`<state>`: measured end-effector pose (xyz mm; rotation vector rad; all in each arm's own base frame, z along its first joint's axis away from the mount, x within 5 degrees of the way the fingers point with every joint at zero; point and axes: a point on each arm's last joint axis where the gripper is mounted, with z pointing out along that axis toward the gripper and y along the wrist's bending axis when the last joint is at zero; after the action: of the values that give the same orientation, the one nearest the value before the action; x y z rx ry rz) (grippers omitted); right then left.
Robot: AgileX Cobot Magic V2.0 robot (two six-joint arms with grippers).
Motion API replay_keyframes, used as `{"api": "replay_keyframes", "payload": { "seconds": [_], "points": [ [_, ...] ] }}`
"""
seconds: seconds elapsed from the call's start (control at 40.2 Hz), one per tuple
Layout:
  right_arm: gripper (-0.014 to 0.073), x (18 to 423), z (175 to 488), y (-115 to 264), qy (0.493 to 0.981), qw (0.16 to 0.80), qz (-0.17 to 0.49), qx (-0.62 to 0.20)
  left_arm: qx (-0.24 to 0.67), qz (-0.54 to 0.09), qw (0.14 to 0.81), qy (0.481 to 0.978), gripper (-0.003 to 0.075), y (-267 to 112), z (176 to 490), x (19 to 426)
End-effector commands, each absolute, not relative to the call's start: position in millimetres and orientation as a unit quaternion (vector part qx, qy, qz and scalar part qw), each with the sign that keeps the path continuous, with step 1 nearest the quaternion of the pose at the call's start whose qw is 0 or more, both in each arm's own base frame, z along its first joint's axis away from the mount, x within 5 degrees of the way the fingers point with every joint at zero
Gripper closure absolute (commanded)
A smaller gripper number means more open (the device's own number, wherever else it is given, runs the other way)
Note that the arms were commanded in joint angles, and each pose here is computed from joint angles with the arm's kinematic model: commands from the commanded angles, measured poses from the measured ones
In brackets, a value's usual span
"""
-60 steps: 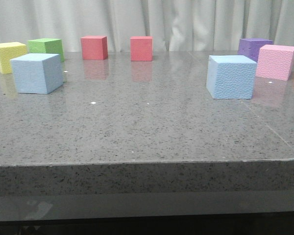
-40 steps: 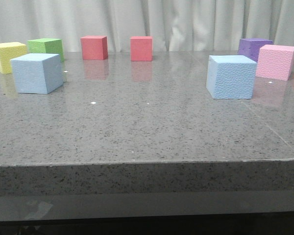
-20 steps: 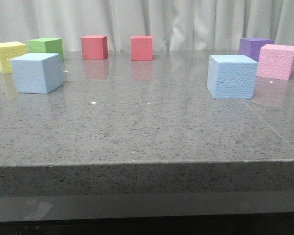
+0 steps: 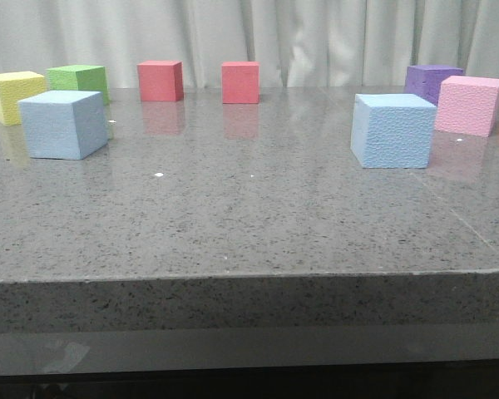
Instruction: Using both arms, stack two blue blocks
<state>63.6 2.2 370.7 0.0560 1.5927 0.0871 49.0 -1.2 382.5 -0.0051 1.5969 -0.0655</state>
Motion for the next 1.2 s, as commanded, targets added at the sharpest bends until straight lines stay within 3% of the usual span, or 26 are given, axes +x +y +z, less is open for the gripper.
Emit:
{"api": "replay_keyframes", "payload": {
  "seconds": [0.0,0.523,0.622,0.672,0.772,0.871,0.921,1.17],
  "points": [
    [0.0662,76,383,1,0.702,0.711,0.027,0.023,-0.005,-0.033,0.708,0.706,0.0739,-2,395,62],
    [0.0659,88,379,0,0.721,0.692,0.026,0.025,-0.004,-0.031,0.675,0.737,0.0739,-3,386,86],
    [0.0592,88,379,0,0.721,0.692,0.026,0.025,-0.004,-0.031,0.673,0.739,0.0722,-3,385,86],
    [0.0506,88,378,0,0.724,0.689,0.024,0.022,-0.003,-0.028,0.668,0.743,0.066,-3,384,86],
    [0.0276,88,378,0,0.724,0.689,0.023,0.022,-0.001,-0.021,0.669,0.743,0.0366,-2,384,86],
    [0.014,88,378,0,0.724,0.689,0.023,0.022,-0.001,-0.022,0.669,0.743,0.0183,-3,384,86],
    [0.0123,88,378,0,0.724,0.689,0.023,0.022,-0.003,-0.028,0.669,0.743,0.0153,-3,384,86],
    [0.0126,88,378,0,0.724,0.689,0.023,0.022,-0.003,-0.028,0.669,0.743,0.0152,-3,384,86]
  ]
}}
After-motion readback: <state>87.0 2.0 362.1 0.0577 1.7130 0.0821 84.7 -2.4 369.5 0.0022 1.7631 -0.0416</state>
